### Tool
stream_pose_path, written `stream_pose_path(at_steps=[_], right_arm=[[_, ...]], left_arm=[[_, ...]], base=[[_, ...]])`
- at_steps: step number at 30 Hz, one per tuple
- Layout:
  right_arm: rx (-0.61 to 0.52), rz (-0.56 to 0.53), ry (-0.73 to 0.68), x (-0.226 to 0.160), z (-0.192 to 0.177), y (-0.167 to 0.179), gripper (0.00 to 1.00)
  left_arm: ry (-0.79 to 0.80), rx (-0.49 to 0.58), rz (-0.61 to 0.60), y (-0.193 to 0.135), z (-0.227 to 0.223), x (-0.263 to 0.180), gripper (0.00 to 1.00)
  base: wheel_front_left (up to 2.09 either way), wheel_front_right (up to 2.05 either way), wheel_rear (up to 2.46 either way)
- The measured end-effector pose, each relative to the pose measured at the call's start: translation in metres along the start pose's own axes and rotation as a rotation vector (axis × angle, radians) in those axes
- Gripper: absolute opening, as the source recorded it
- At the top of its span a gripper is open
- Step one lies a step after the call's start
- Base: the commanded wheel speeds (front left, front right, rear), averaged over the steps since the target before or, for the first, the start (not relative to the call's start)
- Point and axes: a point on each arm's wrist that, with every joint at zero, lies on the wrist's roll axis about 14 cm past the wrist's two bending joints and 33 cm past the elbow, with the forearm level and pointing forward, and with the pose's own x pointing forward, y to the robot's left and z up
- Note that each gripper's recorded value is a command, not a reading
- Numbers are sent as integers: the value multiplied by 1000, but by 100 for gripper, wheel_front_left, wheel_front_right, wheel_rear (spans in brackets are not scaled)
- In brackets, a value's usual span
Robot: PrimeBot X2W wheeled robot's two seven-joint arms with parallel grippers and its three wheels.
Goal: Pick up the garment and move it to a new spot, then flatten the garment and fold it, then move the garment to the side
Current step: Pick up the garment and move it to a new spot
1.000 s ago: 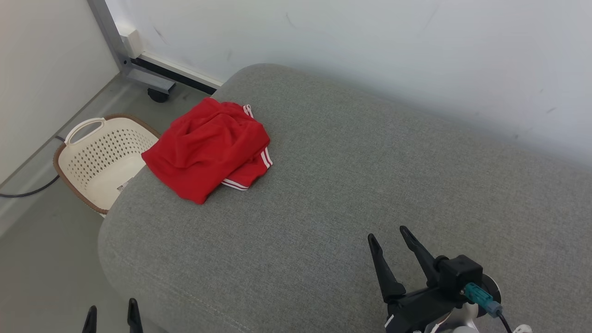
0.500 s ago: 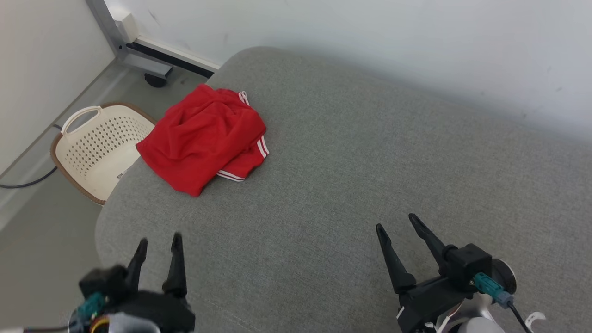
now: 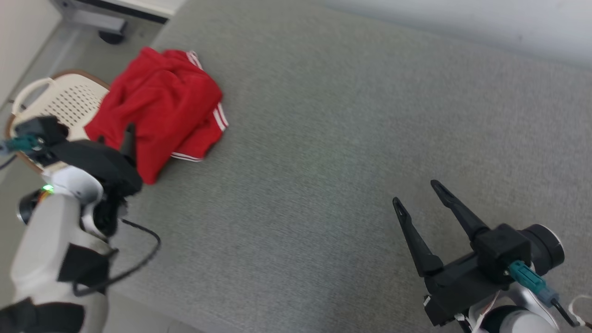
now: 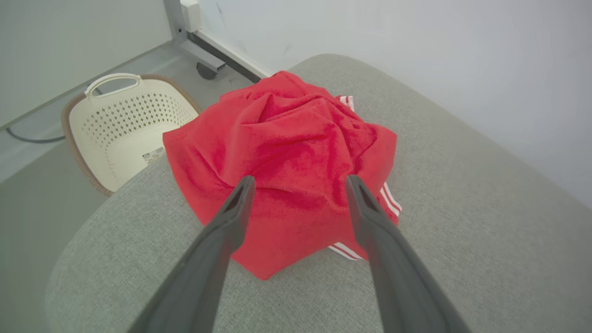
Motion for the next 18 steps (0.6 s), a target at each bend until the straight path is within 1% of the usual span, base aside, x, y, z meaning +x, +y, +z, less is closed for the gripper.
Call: stream_pose_path(at_steps=[3,4,7,10,14,16,17,18], right_arm=[[20,-38,36,-8,-13,-16,100],[34,-66,64,-14,-24,-26,100],[50,-104,90,-20,-37,-40,100],[69,-129,107,-24,-48,-48,100],[92,-157,124,-29,-58,-55,100],[105,-166,130,-31,-62,-56,100],[108,-169,132,-32,-64,-57,100],[111,-171,132,-33,-64,-56,100]], left_arm=[[60,7,51,4,-3,22,100],[110,-4,70,1,-10,36,100],[211,-38,99,0,-33,53,100],[284,-57,107,-5,-56,65,100],[343,-30,96,-15,-80,77,100],[343,-21,77,-19,-84,82,100],[340,-18,73,-20,-84,83,55],[336,-16,66,-21,-84,85,29]], base=[[0,0,0],[0,0,0],[0,0,0],[0,0,0],[0,0,0],[0,0,0],[0,0,0],[0,0,0]])
